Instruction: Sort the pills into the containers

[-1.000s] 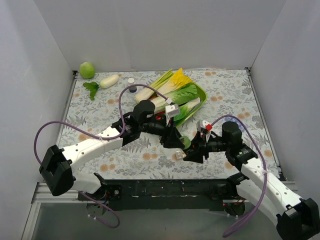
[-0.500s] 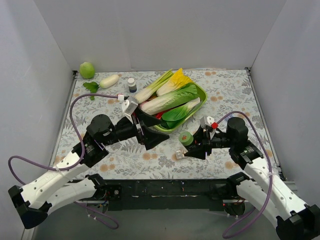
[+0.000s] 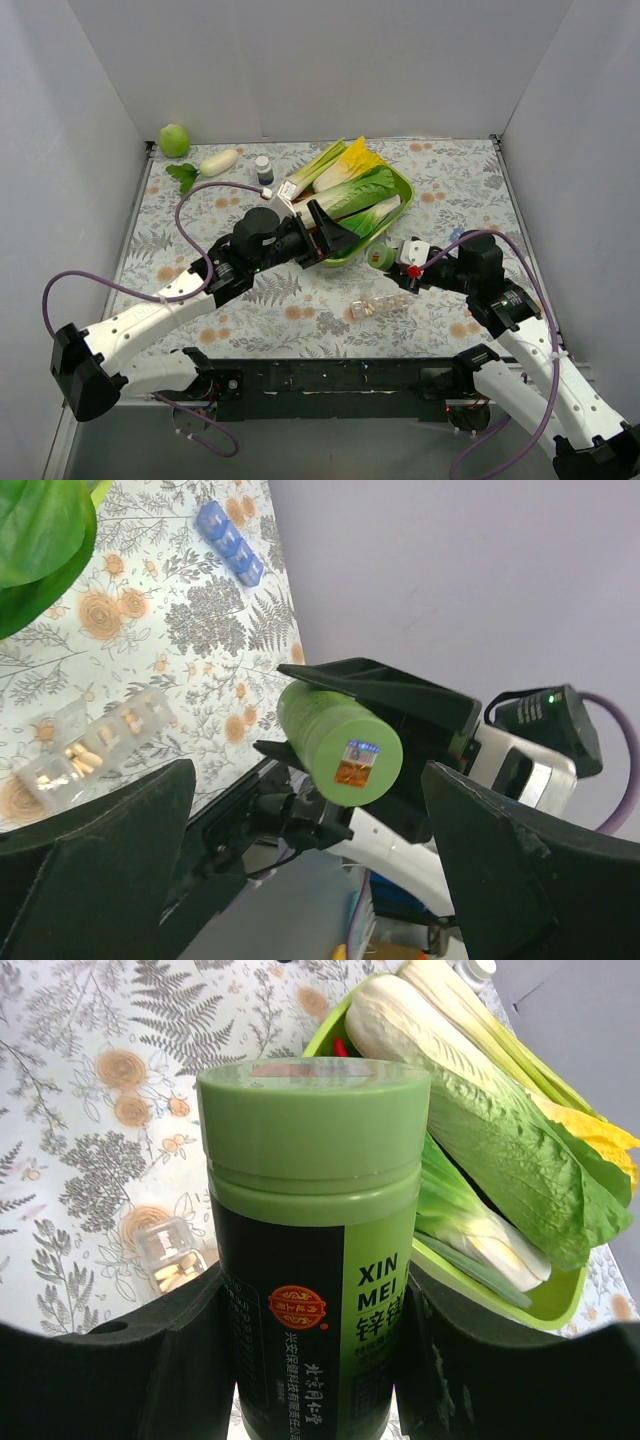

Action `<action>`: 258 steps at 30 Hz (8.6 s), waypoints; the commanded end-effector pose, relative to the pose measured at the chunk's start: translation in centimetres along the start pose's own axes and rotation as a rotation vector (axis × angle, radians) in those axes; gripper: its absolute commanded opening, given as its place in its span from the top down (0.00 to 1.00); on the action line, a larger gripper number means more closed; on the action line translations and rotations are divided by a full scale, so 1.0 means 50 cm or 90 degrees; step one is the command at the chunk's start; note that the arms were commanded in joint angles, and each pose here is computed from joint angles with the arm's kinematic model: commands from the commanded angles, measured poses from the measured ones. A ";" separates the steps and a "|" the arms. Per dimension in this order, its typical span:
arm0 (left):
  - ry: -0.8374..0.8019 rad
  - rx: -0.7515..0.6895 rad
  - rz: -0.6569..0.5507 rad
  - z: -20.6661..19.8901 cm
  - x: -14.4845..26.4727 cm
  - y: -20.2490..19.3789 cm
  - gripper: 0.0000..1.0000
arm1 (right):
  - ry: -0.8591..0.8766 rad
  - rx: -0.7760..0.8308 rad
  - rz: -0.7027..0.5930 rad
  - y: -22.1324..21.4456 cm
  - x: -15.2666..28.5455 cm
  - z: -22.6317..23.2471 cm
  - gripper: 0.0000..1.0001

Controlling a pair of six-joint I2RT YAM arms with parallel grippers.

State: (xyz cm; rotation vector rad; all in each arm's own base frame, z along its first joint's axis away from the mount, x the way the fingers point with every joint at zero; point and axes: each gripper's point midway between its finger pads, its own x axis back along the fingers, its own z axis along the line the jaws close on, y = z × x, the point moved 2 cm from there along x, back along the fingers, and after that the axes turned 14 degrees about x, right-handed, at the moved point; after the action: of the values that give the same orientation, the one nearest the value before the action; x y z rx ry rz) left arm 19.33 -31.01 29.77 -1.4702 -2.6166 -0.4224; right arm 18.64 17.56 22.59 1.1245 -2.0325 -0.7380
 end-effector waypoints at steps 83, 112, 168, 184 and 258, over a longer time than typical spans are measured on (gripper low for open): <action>0.109 -0.252 0.200 0.021 -0.055 -0.107 0.07 | 0.185 -0.330 -0.161 0.046 -0.027 0.134 0.99; -0.096 -0.644 0.224 0.077 0.020 -0.124 0.48 | 0.249 -0.385 -0.218 0.068 -0.018 0.168 0.99; -0.033 -0.322 0.193 0.082 0.017 -0.107 1.00 | 0.206 -0.312 -0.178 0.044 -0.025 0.150 0.31; 0.474 -0.144 -0.180 0.420 0.177 0.203 1.00 | 0.191 -0.012 0.091 -0.131 -0.002 0.140 0.02; 0.303 -0.286 -0.135 0.272 0.206 0.333 0.02 | 0.414 -0.033 0.115 -0.300 -0.057 0.234 0.44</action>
State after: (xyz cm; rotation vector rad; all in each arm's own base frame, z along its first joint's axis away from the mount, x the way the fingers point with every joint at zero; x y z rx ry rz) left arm 30.04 -6.94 15.89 -0.7001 -2.1775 -1.1494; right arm 18.25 14.69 3.89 0.9529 -1.5455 -0.2750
